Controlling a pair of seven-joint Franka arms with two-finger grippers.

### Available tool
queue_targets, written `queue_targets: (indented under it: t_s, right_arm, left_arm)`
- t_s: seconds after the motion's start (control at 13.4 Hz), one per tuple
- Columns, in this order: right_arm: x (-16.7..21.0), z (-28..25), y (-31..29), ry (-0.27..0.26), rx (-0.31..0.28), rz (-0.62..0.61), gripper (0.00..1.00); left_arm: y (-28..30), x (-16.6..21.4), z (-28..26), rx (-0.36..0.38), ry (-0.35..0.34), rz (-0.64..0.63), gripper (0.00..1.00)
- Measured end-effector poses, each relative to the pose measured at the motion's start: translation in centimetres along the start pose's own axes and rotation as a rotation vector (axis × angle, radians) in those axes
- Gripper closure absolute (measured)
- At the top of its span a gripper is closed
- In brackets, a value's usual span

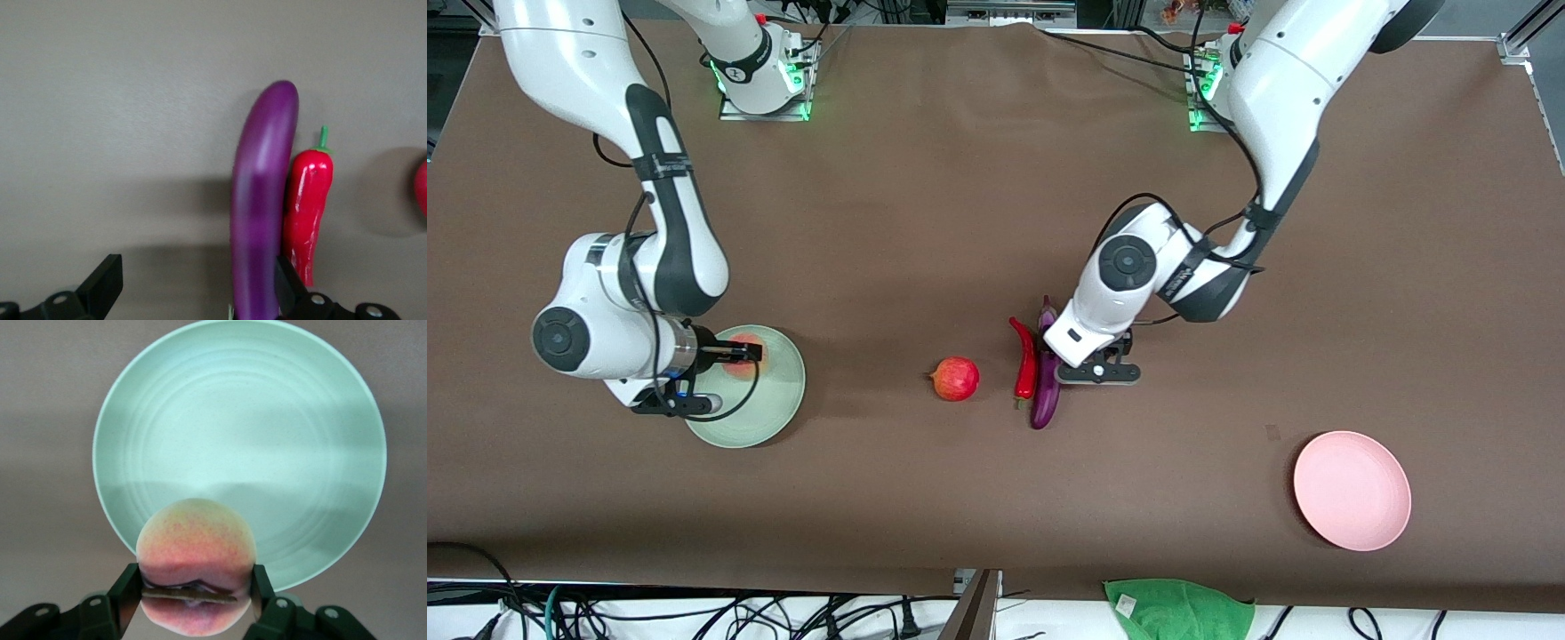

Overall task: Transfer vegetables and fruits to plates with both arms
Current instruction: 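Place the peach on the green plate while the left gripper grasps the eggplant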

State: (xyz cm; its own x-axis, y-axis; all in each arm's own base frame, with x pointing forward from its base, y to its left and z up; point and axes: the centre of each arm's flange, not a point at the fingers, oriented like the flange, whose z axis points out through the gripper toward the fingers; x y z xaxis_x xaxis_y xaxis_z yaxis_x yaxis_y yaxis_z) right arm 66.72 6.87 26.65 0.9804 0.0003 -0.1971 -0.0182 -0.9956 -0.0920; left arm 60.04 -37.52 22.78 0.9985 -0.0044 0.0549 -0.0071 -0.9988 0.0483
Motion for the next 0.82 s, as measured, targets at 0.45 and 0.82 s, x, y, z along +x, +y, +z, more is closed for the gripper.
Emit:
queue_targets:
  t_s: [0.45,0.82]
  right_arm:
    - [0.4,-3.1,-3.5,0.028,0.017,-0.025,0.01]
    - [-1.5,-6.1,-14.8,0.048,0.031,0.101,0.01]
  left_arm:
    - [2.3,-2.2,3.5,0.033,-0.016,0.039,0.16]
    - [2.6,-2.3,3.5,0.033,-0.015,0.035,0.64]
